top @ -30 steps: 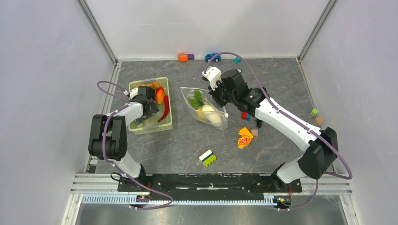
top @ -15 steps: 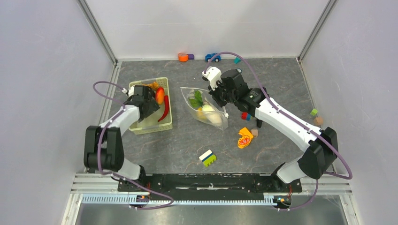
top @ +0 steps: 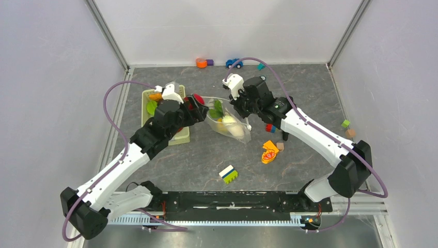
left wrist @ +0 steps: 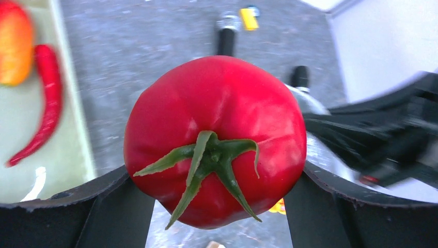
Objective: Place the food in the zip-top bag and seal the zipper
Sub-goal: Place the fake vegetable in the zipper food storage bag.
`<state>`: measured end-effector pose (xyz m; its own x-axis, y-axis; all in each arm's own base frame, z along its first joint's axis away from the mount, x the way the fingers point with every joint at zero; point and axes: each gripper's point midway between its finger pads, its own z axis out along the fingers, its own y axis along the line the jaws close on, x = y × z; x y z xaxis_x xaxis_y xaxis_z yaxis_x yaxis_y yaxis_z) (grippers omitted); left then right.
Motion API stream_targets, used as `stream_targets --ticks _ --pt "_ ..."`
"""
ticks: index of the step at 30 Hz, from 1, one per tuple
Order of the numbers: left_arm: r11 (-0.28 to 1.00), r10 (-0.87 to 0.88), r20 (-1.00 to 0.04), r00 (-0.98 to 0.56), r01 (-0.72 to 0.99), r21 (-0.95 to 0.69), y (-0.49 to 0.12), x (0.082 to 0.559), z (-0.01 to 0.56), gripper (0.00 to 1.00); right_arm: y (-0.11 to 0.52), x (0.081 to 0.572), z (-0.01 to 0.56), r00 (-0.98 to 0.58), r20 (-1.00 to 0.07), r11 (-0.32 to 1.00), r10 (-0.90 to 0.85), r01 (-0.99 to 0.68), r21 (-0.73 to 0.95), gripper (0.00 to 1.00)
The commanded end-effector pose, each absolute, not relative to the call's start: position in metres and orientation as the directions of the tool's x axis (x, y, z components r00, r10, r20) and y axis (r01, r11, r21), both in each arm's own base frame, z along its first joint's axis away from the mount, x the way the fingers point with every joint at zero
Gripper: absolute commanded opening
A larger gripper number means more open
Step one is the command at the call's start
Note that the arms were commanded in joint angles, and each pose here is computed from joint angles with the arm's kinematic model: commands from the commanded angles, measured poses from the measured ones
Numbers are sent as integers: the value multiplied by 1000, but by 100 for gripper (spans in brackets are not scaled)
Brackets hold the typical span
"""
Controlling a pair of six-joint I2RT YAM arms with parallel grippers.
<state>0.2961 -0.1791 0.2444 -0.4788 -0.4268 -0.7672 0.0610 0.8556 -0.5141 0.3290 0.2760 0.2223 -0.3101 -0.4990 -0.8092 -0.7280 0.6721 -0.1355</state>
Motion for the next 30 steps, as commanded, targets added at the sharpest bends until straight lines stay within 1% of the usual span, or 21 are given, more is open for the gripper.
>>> stream_targets --ticks 1,3,10,17,19,23,24,25,26,28,30 --pt "766 -445 -794 -415 283 -577 -226 285 313 21 279 329 243 -259 -844 669 -470 -729 -149 0" --pt "758 -411 -814 -411 342 -556 -243 280 322 23 278 329 243 -260 -844 672 -469 -725 -150 0" --pt "768 -313 -833 -455 395 -505 -289 294 315 26 278 327 244 -255 -847 667 -467 -730 -148 0" --pt "804 -279 -840 -466 364 -470 -292 301 300 38 278 325 247 -247 -851 664 -464 -733 -149 0" --pt "806 -270 -841 -469 367 -464 -293 302 298 45 278 325 246 -248 -850 663 -464 -734 -148 0" --pt "823 -253 -838 -483 349 -449 -291 303 293 48 278 325 247 -245 -851 663 -464 -734 -150 0" --pt "825 -247 -839 -485 349 -445 -291 302 292 50 277 324 247 -244 -852 662 -463 -734 -150 0" --pt "828 -244 -840 -485 346 -441 -290 302 291 55 277 324 247 -244 -852 663 -464 -733 -151 0" --pt "831 -245 -841 -482 342 -438 -288 302 291 63 277 324 248 -243 -852 663 -463 -733 -151 0" --pt "838 -246 -845 -475 335 -432 -284 302 291 72 277 325 248 -243 -853 665 -461 -732 -151 0" --pt "838 -245 -845 -475 335 -430 -283 301 292 87 277 325 248 -244 -853 664 -461 -732 -150 0"
